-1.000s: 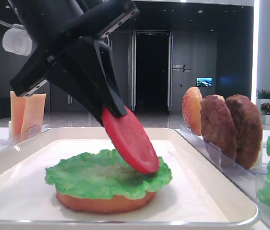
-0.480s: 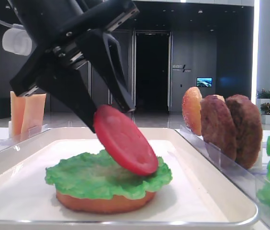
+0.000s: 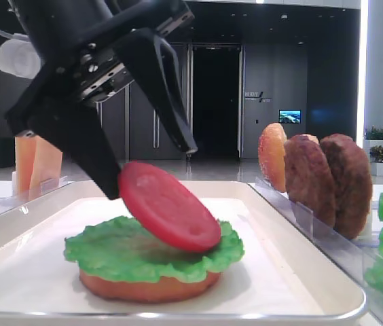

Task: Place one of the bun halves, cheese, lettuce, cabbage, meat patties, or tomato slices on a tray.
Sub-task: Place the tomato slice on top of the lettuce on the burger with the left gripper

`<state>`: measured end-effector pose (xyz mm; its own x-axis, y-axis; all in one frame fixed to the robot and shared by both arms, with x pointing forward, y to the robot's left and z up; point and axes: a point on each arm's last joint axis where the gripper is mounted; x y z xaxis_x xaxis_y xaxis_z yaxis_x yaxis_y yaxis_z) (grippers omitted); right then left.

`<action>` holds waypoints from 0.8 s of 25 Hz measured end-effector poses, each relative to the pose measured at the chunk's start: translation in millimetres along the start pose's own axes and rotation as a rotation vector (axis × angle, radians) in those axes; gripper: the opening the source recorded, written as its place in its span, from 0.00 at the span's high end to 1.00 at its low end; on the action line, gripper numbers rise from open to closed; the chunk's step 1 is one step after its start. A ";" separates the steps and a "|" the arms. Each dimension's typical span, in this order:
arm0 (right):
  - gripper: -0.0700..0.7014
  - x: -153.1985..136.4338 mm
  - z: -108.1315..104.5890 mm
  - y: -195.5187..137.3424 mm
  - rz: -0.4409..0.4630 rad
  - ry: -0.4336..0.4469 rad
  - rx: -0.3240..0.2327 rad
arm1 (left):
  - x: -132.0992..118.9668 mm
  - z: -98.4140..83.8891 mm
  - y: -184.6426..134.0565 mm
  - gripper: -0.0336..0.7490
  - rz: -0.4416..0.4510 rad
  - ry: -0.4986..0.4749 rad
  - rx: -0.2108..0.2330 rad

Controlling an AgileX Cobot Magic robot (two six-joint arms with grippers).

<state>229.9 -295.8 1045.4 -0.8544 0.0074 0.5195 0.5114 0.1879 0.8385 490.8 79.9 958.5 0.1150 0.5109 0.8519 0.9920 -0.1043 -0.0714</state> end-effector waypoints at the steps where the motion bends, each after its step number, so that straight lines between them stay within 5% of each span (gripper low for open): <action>1: 0.30 0.0 0.0 0.0 0.000 0.000 0.000 | 0.0 0.9 -0.2 0.36 0.002 0.010 0.005; 20: 0.30 0.0 0.0 0.0 0.000 0.000 0.000 | 10.6 3.8 -5.0 0.36 -0.001 0.080 0.004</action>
<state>229.9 -295.8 1045.4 -0.8544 0.0074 0.5195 0.5114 0.1879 0.8385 487.2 89.1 965.9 0.1096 0.4408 0.8909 0.9923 -0.1005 -0.0724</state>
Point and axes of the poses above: a point on each arm's last joint axis where the gripper is mounted, x pointing back along that axis away from the gripper, z along the wrist's bending axis when the last joint is at zero, y = z × x, and after that the axes turned 9 degrees about x, right-handed
